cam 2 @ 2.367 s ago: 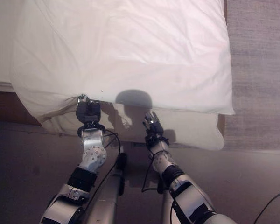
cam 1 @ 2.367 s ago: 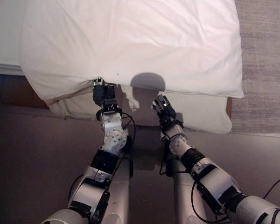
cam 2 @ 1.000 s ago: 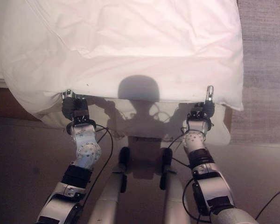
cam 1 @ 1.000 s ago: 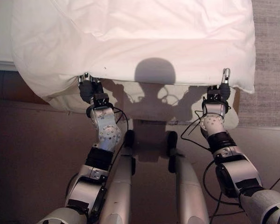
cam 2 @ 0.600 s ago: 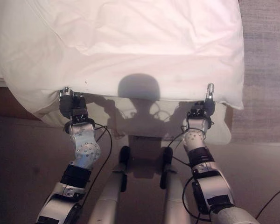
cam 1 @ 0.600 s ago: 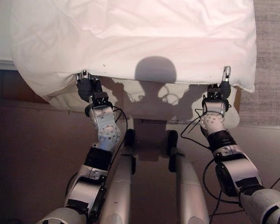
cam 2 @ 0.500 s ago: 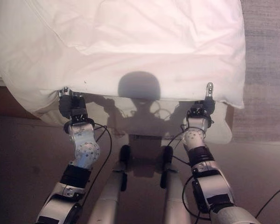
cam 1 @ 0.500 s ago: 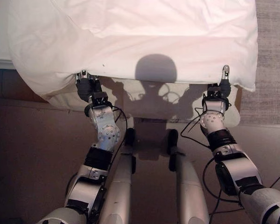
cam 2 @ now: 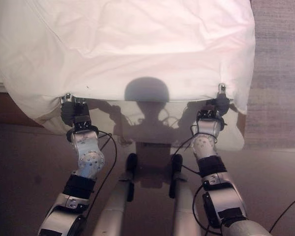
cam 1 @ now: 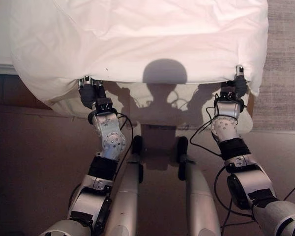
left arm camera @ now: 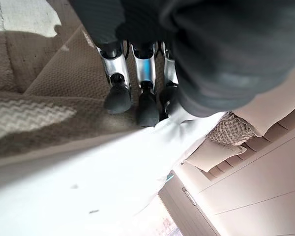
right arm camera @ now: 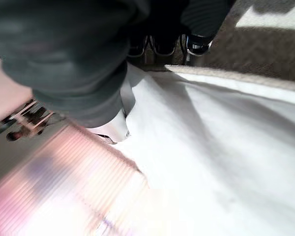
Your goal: Make the bed
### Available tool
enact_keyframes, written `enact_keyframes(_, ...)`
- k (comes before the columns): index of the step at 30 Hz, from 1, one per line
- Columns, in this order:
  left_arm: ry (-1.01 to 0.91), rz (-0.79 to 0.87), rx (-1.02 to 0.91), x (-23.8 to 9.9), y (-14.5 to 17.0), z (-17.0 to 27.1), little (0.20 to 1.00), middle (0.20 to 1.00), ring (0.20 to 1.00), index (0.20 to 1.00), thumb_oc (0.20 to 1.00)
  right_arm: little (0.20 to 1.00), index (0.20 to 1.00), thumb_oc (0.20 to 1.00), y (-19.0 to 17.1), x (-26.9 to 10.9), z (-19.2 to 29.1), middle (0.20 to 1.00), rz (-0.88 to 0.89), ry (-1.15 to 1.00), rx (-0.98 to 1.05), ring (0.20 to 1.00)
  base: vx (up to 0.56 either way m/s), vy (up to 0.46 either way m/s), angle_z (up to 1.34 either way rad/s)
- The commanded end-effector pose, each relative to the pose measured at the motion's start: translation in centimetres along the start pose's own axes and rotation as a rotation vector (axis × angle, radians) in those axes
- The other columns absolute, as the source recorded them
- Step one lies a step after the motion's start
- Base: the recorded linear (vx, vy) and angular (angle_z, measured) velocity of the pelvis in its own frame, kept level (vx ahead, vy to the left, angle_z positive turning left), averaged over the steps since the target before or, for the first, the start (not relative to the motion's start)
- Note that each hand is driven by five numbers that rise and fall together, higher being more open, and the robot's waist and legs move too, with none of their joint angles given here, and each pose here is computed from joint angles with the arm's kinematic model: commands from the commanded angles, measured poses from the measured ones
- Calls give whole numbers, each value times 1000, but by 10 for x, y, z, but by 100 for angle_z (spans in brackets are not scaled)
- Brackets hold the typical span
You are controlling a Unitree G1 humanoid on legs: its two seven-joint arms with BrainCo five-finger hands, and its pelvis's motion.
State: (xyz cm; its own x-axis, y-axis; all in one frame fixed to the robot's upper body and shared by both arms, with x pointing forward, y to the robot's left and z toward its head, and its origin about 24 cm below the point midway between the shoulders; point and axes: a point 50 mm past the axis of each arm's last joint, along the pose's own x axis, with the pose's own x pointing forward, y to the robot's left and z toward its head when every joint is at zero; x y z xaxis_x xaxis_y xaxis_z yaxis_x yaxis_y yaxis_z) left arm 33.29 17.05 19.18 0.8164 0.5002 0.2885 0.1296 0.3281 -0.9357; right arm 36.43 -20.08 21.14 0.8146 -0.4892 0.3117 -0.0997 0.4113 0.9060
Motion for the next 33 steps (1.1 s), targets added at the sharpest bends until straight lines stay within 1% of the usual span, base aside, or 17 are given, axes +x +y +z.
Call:
enact_keyframes(1, -229, -55, 17, 6, 4, 48, 200, 200, 200, 200, 200, 200, 200, 200, -1, -3, 44, 200, 57, -220, -51, 200, 0, 0, 0)
enact_keyframes(2, -229, -55, 17, 6, 4, 48, 200, 200, 200, 200, 200, 200, 200, 200, -1, -3, 44, 200, 56, -220, -52, 200, 3, -26, -3)
enact_keyframes(3, -198, -1, 29, 2, 18, 43, 200, 200, 200, 200, 200, 200, 200, 200, 1, -14, 47, 200, 88, -236, -41, 200, 0, 0, 0)
enact_keyframes(4, -187, 18, 30, 1, 23, 42, 438, 438, 438, 438, 438, 200, 200, 200, 4, -18, 48, 200, 100, -248, -24, 200, 0, 0, 0)
enact_keyframes(5, -186, 18, 31, 0, 23, 42, 708, 708, 708, 708, 708, 200, 200, 200, 4, -19, 48, 200, 98, -248, -25, 200, 0, 0, 0)
enact_keyframes(6, -154, 67, 38, -3, 36, 38, 1000, 1000, 1000, 1000, 1000, 200, 200, 200, 6, -27, 50, 200, 125, -255, -10, 200, 3, -20, -4)
enact_keyframes(10, -131, 104, 44, -7, 50, 38, 1000, 1000, 1000, 1000, 1000, 200, 200, 200, 8, -38, 50, 200, 156, -249, -15, 200, 4, -15, -4)
enact_keyframes(11, -76, 155, 46, -17, 66, 31, 1000, 1000, 1000, 1000, 1000, 200, 200, 200, 16, -51, 47, 200, 216, -227, 2, 200, 0, 0, 0)
enact_keyframes(13, -41, 173, 57, -23, 75, 28, 1000, 1000, 1000, 1000, 1000, 200, 200, 200, 24, -60, 45, 200, 267, -207, 12, 200, 0, 0, 0)
enact_keyframes(15, -40, 175, 57, -24, 76, 29, 1000, 1000, 1000, 1000, 1000, 200, 200, 200, 23, -61, 44, 200, 265, -206, 9, 200, 0, 0, 0)
enact_keyframes(16, 14, 210, 68, -34, 90, 24, 1000, 1000, 1000, 1000, 1000, 200, 200, 200, 34, -69, 41, 200, 338, -174, 23, 200, 0, 0, 0)
enact_keyframes(21, 106, 224, 86, -50, 104, 17, 1000, 1000, 1000, 1000, 1000, 200, 200, 200, 53, -76, 38, 200, 438, -145, 51, 200, -2, -5, -1)
enact_keyframes(24, 207, 209, 99, -65, 111, 7, 1000, 1000, 1000, 1000, 1000, 200, 200, 200, 65, -79, 35, 200, 503, -128, 51, 200, 0, 0, 0)
enact_keyframes(25, 294, 201, 143, -76, 118, 0, 1000, 1000, 1000, 1000, 1000, 200, 200, 200, 71, -82, 34, 200, 541, -112, 59, 200, 0, 0, 0)
enact_keyframes(26, 294, 201, 143, -76, 118, 0, 1000, 1000, 1000, 1000, 1000, 200, 200, 200, 71, -82, 34, 200, 541, -112, 59, 200, 0, 0, 0)
enact_keyframes(27, 384, 187, 145, -89, 121, -9, 1000, 1000, 1000, 1000, 1000, 200, 200, 200, 79, -83, 32, 200, 581, -102, 70, 200, 0, 0, 0)
enact_keyframes(33, 604, 147, 166, -120, 127, -33, 1000, 1000, 1000, 1000, 1000, 200, 200, 200, 92, -88, 24, 200, 620, -73, 115, 200, 0, 0, 0)
